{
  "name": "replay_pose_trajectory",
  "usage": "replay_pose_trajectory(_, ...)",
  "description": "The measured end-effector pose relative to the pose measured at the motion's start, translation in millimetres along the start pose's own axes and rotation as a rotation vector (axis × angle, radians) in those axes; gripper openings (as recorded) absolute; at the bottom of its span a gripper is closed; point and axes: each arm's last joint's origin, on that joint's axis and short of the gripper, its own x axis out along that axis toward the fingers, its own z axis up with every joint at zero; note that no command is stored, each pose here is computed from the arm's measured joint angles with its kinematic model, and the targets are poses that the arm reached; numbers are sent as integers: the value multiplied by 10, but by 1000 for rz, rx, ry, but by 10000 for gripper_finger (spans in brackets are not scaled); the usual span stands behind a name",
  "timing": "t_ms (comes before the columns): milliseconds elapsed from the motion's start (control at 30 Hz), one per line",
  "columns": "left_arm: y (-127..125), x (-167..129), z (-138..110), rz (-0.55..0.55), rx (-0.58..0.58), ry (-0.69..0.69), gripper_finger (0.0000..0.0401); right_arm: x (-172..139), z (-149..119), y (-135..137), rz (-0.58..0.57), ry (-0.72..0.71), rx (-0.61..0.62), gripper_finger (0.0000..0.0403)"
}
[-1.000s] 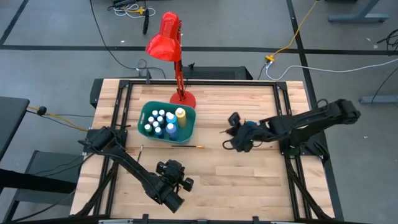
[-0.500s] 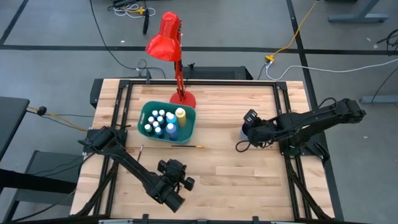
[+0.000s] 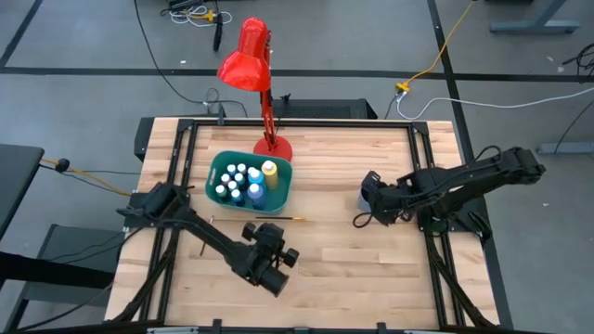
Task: Pick & Place Paint Supplies
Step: Put the black gold paint brush into the blue cup
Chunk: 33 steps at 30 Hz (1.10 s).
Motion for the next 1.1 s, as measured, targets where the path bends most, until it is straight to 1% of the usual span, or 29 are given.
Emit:
replay_pose_trajectory(133,11,135,81,31,49,89,18,45,18,-11,47,-16,30,19)
replay_pose_trajectory(200,18,191,115,41,69,127,18,69,20,-33,34,4,61,20)
replay_pose_trajectory(300,29,265,165,55,87,161,18,106,32,-93,-16,23,107,21)
replay_pose_trajectory(400,41,311,211,65,75,175,18,122,31,-142,-44,14,132,21)
replay_pose_trajectory(500,60,289,284,60,87,188,18,131,17,-170,-53,11,157,22)
replay_pose_trajectory(700,111,196,408,58,143,148,18,146,-23,-180,-36,21,270,27)
replay_pose_trajectory(833,153,131,516,58,163,112,18,146,-39,-164,-20,36,309,54)
replay_pose_trajectory(933,179,80,604,51,165,86,18,146,-46,-158,-20,48,308,81)
replay_pose_trajectory(1100,221,12,707,42,195,67,18,144,-63,-167,-68,97,302,122)
